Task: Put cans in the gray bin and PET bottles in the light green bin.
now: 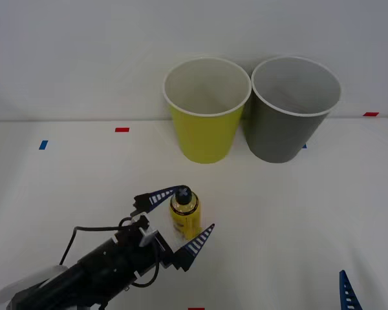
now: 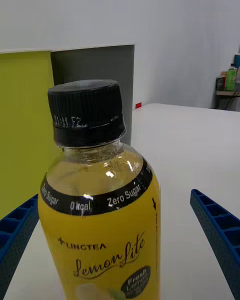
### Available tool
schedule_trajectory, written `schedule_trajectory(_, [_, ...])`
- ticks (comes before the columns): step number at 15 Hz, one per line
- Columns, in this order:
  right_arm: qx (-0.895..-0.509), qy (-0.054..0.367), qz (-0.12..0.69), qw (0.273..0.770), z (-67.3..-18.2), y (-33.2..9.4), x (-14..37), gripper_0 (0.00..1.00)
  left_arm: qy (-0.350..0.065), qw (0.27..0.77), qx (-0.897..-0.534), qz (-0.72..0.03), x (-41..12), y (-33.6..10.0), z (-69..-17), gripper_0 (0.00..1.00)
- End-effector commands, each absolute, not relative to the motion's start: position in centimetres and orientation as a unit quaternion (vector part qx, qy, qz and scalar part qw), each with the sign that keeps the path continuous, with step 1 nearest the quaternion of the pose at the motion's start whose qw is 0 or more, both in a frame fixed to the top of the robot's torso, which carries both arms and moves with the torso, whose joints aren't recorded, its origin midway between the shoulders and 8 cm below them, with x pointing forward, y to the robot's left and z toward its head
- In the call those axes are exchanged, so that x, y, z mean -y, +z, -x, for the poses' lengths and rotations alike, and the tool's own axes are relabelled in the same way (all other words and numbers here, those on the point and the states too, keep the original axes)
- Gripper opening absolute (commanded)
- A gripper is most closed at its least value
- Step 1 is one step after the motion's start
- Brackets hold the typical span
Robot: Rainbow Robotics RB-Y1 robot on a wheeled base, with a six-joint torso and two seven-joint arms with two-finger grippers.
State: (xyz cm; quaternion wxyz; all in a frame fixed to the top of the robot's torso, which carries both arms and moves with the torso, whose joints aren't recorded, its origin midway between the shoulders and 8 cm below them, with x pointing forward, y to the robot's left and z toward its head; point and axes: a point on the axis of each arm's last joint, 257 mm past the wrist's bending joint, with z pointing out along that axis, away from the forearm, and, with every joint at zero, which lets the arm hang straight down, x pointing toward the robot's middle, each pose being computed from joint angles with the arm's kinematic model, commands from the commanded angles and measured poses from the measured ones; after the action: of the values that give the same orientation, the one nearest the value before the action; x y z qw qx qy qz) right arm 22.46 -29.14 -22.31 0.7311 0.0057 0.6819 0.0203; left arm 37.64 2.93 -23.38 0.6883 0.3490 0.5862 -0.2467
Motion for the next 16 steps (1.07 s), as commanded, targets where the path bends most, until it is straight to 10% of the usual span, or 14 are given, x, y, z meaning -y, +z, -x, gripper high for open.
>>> schedule_trajectory(1, [-0.682, 0.02, -0.006, 0.731, -22.46, -22.31, 29.14, 1.0, -0.249, 0.684, -0.589, -0.351, -2.26, -23.36, -37.93, 1.0])
schedule_trajectory(6, [-0.682, 0.02, -0.006, 0.731, -22.46, -22.31, 29.14, 1.0, -0.25, 0.682, -0.59, -0.352, -1.7, -23.16, -38.41, 1.0])
schedule_trajectory(7, [-0.682, 0.02, -0.006, 0.731, -22.46, -22.31, 29.14, 1.0, -0.251, 0.682, -0.591, -0.351, -1.71, -23.12, -38.42, 0.74])
schedule_trajectory(8, [-0.682, 0.02, -0.006, 0.731, -22.46, -22.31, 29.14, 1.0, -0.251, 0.683, -0.59, -0.351, -1.64, -23.09, -38.4, 0.19])
schedule_trajectory(9, [-0.682, 0.02, -0.006, 0.731, -22.46, -22.31, 29.14, 1.0, -0.251, 0.682, -0.59, -0.351, -1.64, -23.09, -38.4, 0.09])
schedule_trajectory(16, [-0.682, 0.02, -0.006, 0.731, -22.46, -22.31, 29.14, 1.0, -0.251, 0.684, -0.586, -0.354, -1.42, -22.92, -38.32, 0.02])
